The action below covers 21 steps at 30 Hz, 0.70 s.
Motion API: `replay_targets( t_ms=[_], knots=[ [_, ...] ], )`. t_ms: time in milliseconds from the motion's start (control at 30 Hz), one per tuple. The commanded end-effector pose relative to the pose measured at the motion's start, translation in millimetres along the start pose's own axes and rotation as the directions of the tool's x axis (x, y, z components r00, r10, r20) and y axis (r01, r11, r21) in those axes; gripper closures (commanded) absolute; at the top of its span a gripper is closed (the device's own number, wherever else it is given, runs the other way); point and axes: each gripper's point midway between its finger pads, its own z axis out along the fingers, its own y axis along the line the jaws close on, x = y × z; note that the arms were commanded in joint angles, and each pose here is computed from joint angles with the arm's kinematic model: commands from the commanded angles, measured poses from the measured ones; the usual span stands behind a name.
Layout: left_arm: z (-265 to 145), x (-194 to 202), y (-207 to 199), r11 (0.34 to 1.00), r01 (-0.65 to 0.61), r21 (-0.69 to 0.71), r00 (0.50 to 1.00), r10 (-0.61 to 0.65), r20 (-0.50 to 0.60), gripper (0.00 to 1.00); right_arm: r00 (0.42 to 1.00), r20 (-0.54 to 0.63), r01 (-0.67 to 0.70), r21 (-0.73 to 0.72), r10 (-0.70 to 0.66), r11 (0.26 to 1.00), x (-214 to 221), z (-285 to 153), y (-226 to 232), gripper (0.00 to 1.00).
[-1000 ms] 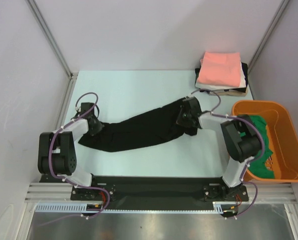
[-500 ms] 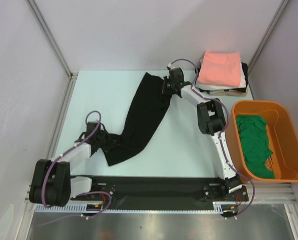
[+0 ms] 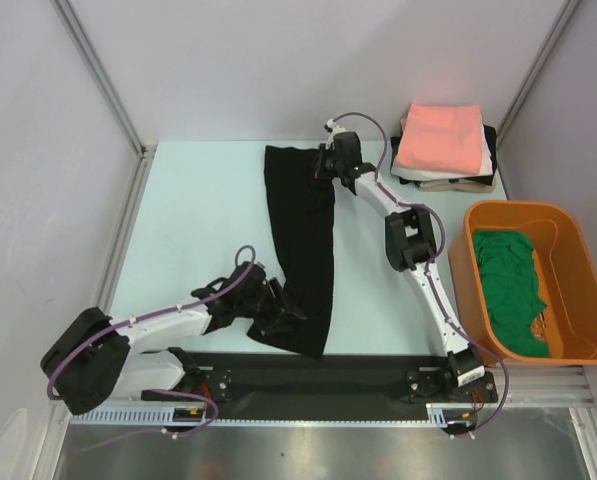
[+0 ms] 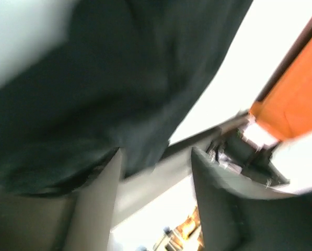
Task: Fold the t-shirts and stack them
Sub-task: Fold the tshirt
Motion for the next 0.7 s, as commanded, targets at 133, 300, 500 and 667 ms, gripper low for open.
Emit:
replay_targets(
  t_ms=[133,300,500,667],
  knots=[
    [-27,66,-49,0.998,0.030,0.050,0.989,-0.023,-0.145,0.16,0.958,0.269,0.088,0.059,-0.101,0.994,-70,4,-6,1.00],
    [-57,65,-67,0.993,-0.007,0.120,0.996,0.018,-0.090,0.09,0.927,0.328,0.181,0.040,-0.185,0.983,-84,3,10,0.81],
    [-94,-20,-85,0.966,-0.253,0.055,0.939,0.231,0.254,0.00,0.908,0.362,0.228,-0.007,-0.210,0.974,-122,-31,57,0.10],
    [-113,-96,-99,0.930,-0.360,-0.078,0.837,0.359,0.413,0.01,0.882,0.407,0.241,0.045,-0.238,0.970,-172,-104,92,0.00]
  ],
)
